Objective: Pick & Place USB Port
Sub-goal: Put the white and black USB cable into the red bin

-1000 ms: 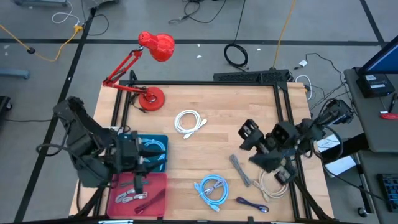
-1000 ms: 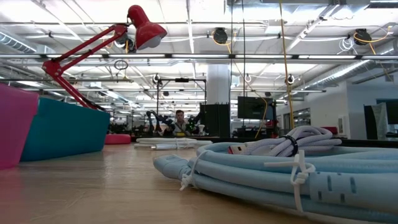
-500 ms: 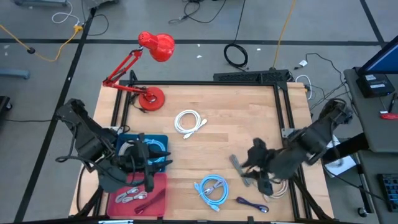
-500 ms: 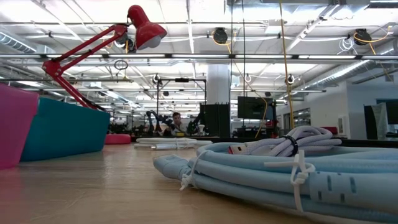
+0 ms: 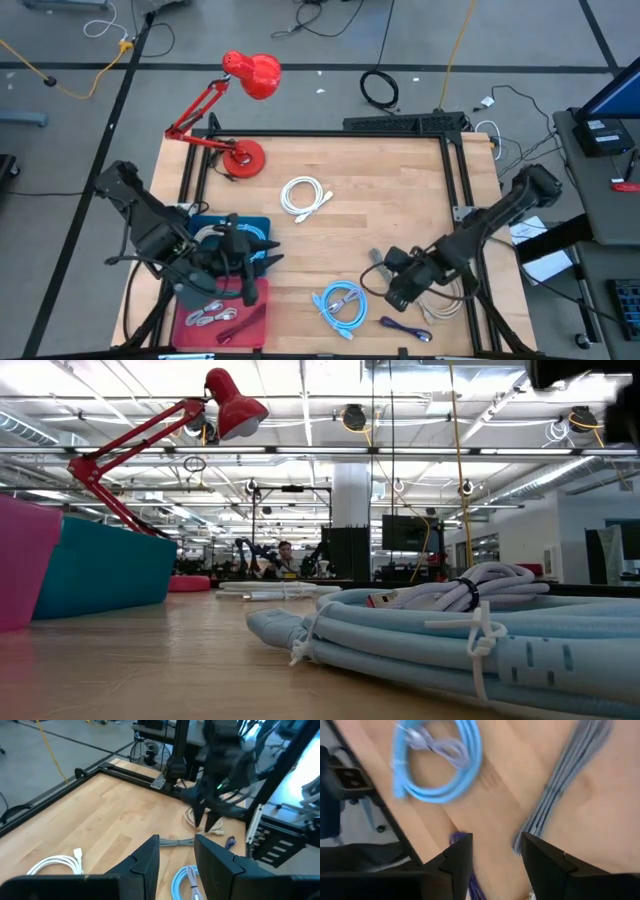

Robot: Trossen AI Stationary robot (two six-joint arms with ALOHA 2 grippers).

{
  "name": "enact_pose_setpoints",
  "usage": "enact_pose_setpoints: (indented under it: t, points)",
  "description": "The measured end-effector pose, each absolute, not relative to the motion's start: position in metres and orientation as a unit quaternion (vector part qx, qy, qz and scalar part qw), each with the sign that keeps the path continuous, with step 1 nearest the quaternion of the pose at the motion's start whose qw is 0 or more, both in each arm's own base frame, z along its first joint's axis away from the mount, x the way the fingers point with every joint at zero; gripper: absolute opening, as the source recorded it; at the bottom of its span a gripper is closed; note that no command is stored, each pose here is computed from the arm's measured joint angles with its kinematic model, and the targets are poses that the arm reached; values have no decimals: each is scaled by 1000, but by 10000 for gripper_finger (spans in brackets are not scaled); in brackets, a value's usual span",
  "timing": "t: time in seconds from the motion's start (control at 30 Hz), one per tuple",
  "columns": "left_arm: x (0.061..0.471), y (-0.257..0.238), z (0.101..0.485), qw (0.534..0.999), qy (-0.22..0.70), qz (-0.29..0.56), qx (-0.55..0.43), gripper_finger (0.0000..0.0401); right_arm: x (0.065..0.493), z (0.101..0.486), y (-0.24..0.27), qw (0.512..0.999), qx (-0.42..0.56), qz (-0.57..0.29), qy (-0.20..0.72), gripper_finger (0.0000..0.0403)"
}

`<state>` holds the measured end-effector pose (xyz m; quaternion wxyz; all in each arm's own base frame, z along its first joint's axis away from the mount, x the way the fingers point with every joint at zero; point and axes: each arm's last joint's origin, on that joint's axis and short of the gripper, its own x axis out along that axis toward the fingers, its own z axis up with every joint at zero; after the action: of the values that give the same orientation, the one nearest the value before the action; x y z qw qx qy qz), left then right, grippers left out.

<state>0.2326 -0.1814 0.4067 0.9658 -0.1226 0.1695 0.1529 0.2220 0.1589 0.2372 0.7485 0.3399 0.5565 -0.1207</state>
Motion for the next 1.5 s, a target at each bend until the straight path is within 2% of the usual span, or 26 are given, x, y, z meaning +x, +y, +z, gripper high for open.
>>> enact_pose_setpoints:
  t: [0.17, 0.37, 0.73, 0.93, 1.23, 1.37, 1.5]
  points:
    - [237, -182, 404, 965, 177, 149, -126, 124, 214, 192, 143, 725, 349, -139, 578, 179]
    - [238, -182, 405, 965, 176, 146, -131, 124, 213, 163, 127, 725, 377, -149, 557, 182]
    - [238, -183, 404, 964, 187, 130, -136, 124, 210, 145, 110, 728, 375, -161, 551, 182]
    - [237, -183, 404, 964, 190, 129, -134, 124, 209, 136, 109, 731, 413, -151, 521, 173]
    - [237, -182, 404, 964, 191, 130, -135, 124, 218, 141, 116, 743, 448, -109, 485, 169]
    - [237, -182, 403, 964, 192, 130, -134, 124, 218, 139, 116, 742, 443, -115, 490, 167]
    - [237, -182, 403, 963, 193, 130, -132, 124, 220, 128, 119, 741, 427, -119, 505, 147]
